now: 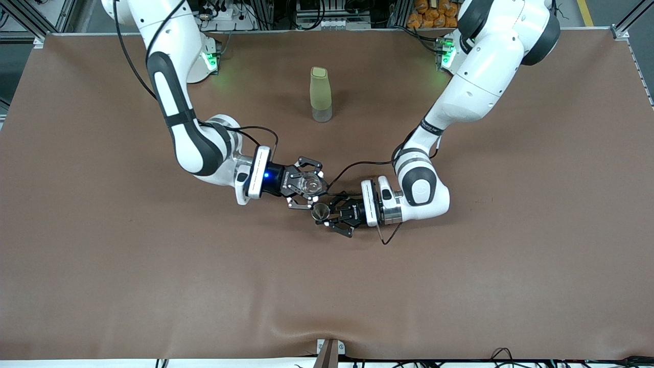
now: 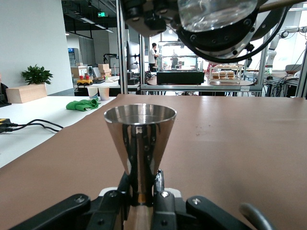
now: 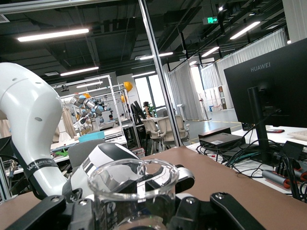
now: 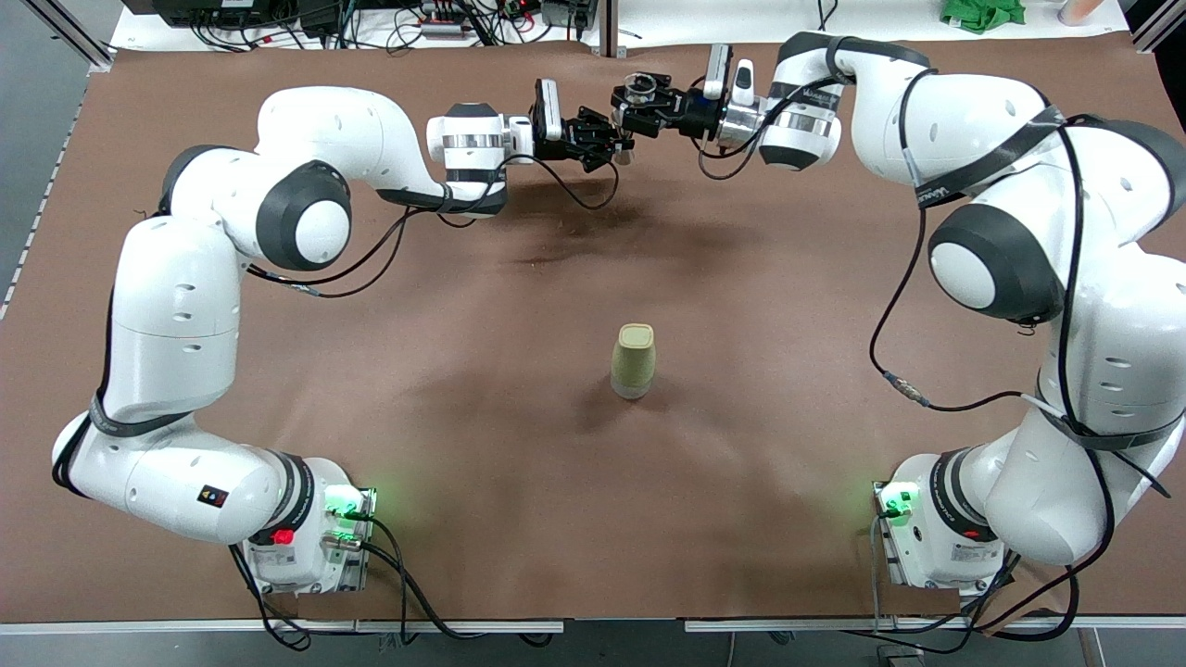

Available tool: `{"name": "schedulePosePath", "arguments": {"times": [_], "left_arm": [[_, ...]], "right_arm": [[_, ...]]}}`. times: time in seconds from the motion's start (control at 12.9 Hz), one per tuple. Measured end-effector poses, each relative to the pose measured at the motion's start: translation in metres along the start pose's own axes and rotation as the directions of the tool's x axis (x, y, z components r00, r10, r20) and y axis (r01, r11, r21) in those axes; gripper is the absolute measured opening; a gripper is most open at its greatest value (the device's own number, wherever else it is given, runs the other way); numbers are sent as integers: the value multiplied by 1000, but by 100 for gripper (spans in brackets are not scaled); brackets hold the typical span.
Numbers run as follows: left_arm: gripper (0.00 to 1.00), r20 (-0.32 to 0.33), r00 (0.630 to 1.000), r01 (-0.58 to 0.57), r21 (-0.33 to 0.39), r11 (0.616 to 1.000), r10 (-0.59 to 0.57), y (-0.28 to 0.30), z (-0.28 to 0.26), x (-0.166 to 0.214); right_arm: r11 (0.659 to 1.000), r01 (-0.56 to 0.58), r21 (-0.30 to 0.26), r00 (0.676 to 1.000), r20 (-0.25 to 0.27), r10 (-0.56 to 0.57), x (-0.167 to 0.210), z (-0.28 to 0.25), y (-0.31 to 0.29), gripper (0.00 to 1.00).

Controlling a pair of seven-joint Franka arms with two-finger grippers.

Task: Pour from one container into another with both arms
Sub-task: 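Tilt the beaker with the right gripper, pouring into the jigger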

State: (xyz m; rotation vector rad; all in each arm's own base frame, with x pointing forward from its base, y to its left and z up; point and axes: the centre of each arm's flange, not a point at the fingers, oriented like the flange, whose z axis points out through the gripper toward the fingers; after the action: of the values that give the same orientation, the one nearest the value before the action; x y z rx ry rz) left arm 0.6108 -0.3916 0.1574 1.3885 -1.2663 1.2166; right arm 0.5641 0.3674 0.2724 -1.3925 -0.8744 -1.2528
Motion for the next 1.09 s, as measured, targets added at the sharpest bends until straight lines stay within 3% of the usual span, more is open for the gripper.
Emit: {"name": "schedulePosePath", "arguments": {"times": [0.39, 0.86, 1.09], "left_arm": [[21, 1, 1000, 2, 0, 1000, -2, 0, 0, -1], [21, 4, 1000, 7, -3, 1000, -7, 3, 0, -4], [21, -2, 1000, 18, 7, 1000, -18, 3, 0, -5]], "right_arm": [[999, -32, -4, 999, 12, 32, -30, 13, -4, 17], [999, -53, 7, 999, 11, 53, -38, 21, -11, 17], [991, -133, 8, 991, 10, 133, -39, 22, -13, 17]]}}
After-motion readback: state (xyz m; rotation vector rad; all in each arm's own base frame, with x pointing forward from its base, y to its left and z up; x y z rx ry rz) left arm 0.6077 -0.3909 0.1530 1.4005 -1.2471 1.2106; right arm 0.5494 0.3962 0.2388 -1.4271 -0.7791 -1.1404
